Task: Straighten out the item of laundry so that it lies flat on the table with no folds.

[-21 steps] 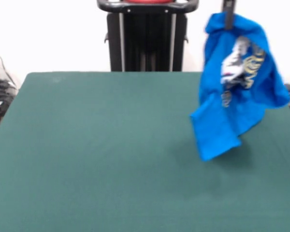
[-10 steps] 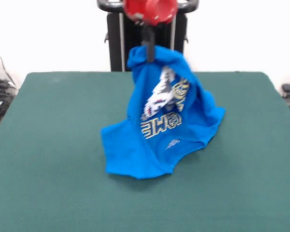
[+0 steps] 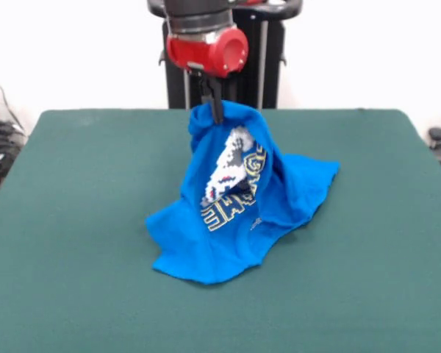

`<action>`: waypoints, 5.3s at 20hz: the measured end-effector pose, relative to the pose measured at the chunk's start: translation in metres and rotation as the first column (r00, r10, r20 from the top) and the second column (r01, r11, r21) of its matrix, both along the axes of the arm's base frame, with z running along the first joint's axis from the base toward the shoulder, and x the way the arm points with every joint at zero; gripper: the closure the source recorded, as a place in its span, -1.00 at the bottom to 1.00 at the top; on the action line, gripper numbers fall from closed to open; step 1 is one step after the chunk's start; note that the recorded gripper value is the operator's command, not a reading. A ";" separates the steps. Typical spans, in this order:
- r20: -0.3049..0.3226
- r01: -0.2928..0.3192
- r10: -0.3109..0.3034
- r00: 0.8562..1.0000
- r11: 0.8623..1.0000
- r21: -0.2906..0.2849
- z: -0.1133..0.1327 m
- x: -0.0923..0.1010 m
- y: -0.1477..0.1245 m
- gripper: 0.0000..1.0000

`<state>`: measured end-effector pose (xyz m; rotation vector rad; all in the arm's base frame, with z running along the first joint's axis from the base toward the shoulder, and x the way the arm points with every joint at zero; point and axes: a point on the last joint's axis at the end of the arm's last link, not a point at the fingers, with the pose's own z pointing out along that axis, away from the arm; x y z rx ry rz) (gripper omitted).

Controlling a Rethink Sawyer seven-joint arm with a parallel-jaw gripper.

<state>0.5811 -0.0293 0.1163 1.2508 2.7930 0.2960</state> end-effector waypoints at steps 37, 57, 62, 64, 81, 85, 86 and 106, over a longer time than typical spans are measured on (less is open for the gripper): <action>-0.180 -0.382 0.422 0.889 0.898 0.216 -0.096 -0.105 -0.044 1.00; -0.110 -0.496 0.488 0.866 0.866 -0.067 -0.035 -0.051 -0.075 -1.00; -0.070 -0.484 0.479 0.875 0.865 -0.134 -0.016 -0.015 -0.078 -1.00; -0.049 -0.474 0.472 0.880 0.867 -0.158 -0.005 0.002 -0.078 -1.00; 0.079 -0.383 0.396 0.915 0.913 -0.142 0.037 0.083 0.021 -1.00; 0.099 -0.313 0.328 0.939 0.939 -0.140 0.037 0.089 0.033 -1.00; 0.107 -0.268 0.284 0.953 0.953 -0.138 0.037 0.091 0.035 -1.00; 0.075 0.165 -0.157 0.985 0.980 -0.108 0.016 0.095 0.003 -1.00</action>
